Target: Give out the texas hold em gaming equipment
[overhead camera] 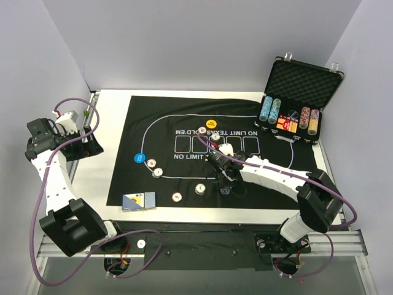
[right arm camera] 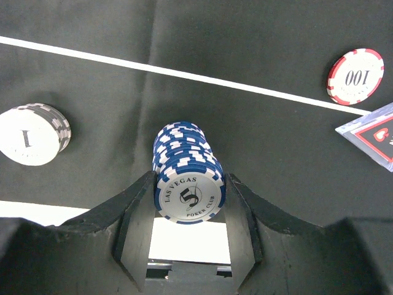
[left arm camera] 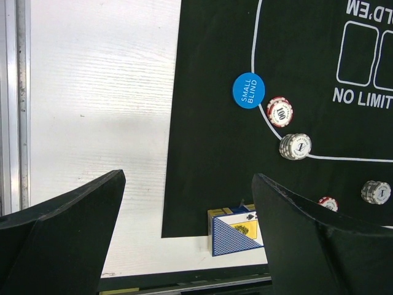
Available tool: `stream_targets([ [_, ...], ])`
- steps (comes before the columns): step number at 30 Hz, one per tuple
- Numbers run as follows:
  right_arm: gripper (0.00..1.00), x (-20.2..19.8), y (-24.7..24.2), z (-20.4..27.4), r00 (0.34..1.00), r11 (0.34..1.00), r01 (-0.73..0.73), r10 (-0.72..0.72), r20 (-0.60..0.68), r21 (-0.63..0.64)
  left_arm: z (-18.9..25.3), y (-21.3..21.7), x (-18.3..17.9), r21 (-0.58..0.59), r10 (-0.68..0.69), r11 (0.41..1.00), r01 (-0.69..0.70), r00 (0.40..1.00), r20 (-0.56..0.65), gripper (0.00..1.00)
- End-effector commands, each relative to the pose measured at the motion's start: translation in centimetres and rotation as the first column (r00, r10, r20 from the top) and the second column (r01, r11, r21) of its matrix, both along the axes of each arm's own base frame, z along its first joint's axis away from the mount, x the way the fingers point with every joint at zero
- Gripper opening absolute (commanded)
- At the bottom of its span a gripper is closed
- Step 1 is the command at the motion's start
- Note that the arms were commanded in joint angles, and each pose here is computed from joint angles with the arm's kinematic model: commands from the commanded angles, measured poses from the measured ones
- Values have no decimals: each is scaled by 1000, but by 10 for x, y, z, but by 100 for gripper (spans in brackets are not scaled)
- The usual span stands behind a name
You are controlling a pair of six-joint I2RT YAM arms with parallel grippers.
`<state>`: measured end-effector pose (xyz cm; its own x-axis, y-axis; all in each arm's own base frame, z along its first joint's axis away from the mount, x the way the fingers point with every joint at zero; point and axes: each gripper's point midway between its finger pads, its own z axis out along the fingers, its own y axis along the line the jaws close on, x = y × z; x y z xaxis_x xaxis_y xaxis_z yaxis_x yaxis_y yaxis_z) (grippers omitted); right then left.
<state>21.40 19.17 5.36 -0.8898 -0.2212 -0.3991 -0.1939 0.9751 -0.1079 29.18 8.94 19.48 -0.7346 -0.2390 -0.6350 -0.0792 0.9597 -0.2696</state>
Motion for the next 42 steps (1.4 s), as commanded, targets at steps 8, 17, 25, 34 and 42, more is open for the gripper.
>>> stream_targets([
  [8, 25, 20, 39, 54, 997, 996, -58, 54, 59, 70, 8, -1, 2, 0, -18, 1000, 18, 999, 49, 96],
  [17, 24, 67, 143, 48, 987, 981, -154, 148, 53, 121, -3, -4, 6, -54, -18, 998, 19, 999, 30, 96],
  [25, 25, 108, 217, 29, 980, 965, -194, 185, 69, 178, -5, -5, 6, -56, -23, 998, 24, 999, 31, 96],
  [34, 26, 125, 251, -3, 978, 952, -208, 198, 67, 226, -10, -5, 7, -58, -31, 998, 33, 999, 29, 96],
  [42, 27, 130, 258, -28, 980, 952, -200, 191, 64, 232, 0, -7, 6, -53, -34, 998, 37, 998, 53, 96],
])
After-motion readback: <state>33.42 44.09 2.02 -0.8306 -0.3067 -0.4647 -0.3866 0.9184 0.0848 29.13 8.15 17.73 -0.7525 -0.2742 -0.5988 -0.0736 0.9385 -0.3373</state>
